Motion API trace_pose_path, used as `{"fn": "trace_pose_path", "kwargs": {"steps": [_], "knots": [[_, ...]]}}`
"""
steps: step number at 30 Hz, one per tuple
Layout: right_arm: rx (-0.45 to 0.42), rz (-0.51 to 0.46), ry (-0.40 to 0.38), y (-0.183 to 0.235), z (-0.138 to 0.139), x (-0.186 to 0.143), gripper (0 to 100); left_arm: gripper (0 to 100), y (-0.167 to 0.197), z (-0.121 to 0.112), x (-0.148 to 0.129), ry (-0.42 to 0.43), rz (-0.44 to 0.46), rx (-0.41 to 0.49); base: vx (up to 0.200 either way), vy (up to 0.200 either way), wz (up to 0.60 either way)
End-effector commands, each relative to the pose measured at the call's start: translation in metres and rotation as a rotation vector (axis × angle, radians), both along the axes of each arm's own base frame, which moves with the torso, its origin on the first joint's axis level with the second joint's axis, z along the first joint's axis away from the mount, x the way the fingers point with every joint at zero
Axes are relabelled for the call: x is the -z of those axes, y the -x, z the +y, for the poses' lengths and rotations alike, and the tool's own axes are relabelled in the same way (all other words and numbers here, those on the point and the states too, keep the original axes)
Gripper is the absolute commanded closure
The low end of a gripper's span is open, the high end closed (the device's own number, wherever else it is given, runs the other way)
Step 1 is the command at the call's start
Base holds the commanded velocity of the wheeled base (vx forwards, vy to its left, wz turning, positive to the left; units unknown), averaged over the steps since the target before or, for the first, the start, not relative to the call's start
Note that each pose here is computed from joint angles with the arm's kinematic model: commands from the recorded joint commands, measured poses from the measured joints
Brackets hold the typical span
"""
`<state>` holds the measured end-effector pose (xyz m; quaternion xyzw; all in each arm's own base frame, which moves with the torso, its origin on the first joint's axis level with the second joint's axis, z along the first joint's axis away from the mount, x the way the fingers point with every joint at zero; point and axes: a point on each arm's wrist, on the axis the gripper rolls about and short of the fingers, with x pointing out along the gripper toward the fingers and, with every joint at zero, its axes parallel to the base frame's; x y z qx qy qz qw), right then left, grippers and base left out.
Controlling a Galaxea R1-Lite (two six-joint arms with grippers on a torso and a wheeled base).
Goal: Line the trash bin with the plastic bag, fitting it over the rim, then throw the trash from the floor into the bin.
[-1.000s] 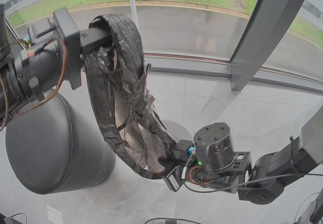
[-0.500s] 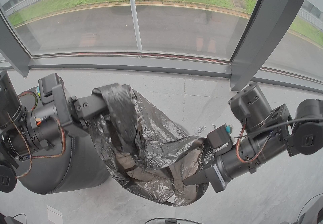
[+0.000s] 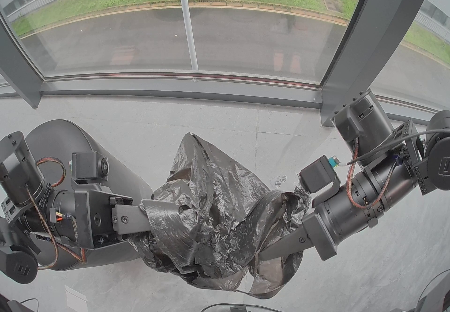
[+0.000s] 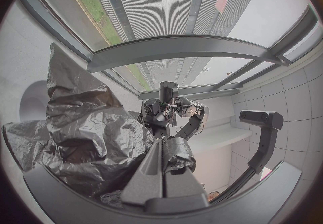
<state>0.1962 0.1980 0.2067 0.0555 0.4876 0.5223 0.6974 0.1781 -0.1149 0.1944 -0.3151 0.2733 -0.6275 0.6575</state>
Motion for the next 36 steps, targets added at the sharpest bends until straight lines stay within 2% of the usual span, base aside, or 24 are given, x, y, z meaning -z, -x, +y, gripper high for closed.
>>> {"fn": "trace_pose_path", "kwargs": {"steps": [1,4,8,17,21,24,26,28,31,36], "knots": [[-0.066,0.023,0.003,0.007,0.014,0.005,100,100,-0.002,-0.008,0.005,-0.002,0.001,0.052,0.000,0.000,0.00],[-0.107,0.048,0.030,0.010,0.028,0.017,100,100,0.000,-0.011,0.001,0.021,-0.050,0.106,0.000,0.000,0.00],[-0.119,0.064,0.045,0.011,0.032,0.022,100,100,0.003,-0.014,-0.001,0.037,-0.084,0.147,0.000,0.000,0.00],[-0.109,0.120,0.113,0.019,0.009,0.017,100,100,-0.009,-0.024,0.019,0.022,-0.064,0.196,0.000,0.000,0.00],[-0.140,0.155,-0.020,0.024,-0.006,-0.008,100,100,-0.013,-0.034,0.029,0.029,-0.068,0.225,0.000,0.000,0.00],[-0.130,0.176,-0.029,0.029,-0.011,-0.020,100,100,-0.013,-0.036,0.032,0.031,-0.058,0.229,0.000,0.000,0.00],[-0.120,0.198,-0.020,0.031,-0.015,-0.031,100,100,-0.015,-0.038,0.030,0.038,0.007,0.207,0.000,0.000,0.00],[-0.108,0.219,-0.012,0.030,-0.019,-0.033,100,100,-0.017,-0.040,0.027,0.055,0.070,0.146,0.000,0.000,0.00],[-0.106,0.241,0.007,0.029,-0.019,-0.028,100,100,-0.021,-0.044,0.028,0.080,0.117,0.093,0.000,0.000,0.00],[-0.103,0.275,0.037,0.022,-0.013,-0.016,100,100,-0.025,-0.046,0.037,0.074,0.141,0.088,0.000,0.000,0.00]]}}
